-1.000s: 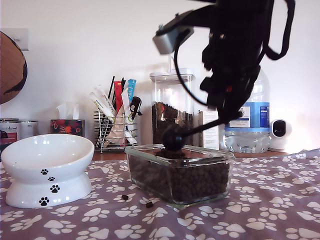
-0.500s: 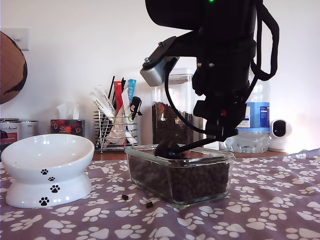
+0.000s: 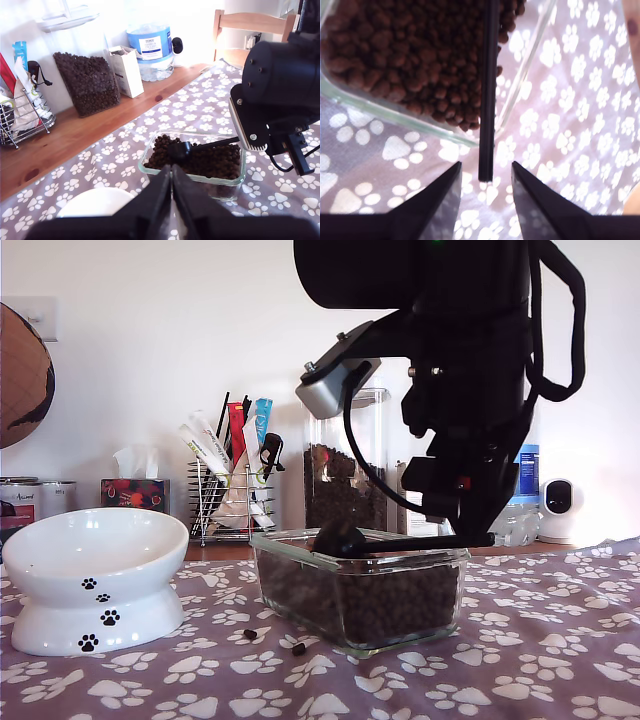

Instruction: Measure one spoon of cat food and pour it into the food bowl

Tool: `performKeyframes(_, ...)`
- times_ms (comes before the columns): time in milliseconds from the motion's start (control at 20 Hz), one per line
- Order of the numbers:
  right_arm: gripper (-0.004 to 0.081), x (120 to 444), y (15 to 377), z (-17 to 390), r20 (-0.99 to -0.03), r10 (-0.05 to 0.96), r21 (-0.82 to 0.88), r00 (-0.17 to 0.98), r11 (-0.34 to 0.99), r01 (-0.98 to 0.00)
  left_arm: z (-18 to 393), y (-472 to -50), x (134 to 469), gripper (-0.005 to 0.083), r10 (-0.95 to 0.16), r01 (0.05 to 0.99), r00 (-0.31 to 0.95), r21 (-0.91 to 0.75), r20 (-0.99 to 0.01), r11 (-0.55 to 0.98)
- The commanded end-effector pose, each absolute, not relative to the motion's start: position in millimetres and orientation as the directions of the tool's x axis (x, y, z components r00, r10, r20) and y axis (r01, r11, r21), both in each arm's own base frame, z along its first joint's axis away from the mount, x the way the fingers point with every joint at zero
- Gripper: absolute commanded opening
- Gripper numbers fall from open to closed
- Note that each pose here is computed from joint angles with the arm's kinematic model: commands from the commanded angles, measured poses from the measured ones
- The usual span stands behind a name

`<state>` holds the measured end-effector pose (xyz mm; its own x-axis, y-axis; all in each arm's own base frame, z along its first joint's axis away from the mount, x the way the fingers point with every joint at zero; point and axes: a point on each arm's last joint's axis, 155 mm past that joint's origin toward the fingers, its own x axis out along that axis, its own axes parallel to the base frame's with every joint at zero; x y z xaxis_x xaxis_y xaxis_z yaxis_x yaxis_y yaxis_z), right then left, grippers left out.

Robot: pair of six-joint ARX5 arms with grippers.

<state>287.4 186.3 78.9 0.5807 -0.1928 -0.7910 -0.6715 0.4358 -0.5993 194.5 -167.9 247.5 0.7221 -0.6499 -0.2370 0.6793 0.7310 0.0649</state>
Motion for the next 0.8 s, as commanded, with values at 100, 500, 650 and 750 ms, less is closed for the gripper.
performKeyframes(100, 0.0282, 287, 206, 115, -0.797, -0.092, -0.540, 0.597, 0.551, -0.637, 247, -178, 196, -0.0020, -0.677, 0.708, 0.694, 0.058, -0.246, 0.704)
performKeyframes(500, -0.0012, 312, 222, 191, -0.693, 0.205, -0.285, 0.691, 0.803, -0.524, 248, -226, 226, -0.0020, -0.755, 0.777, 0.620, 0.031, -0.213, 0.629)
performKeyframes(650, -0.0012, 352, 222, 219, -0.579, 0.322, -0.158, 0.749, 0.857, -0.491, 247, -232, 251, -0.0020, -0.739, 0.757, 0.647, 0.037, -0.187, 0.653)
performKeyframes(750, -0.0012, 378, 211, 234, -0.491, 0.383, -0.089, 0.782, 0.871, -0.482, 246, -230, 270, -0.0020, -0.716, 0.731, 0.677, 0.039, -0.171, 0.682)
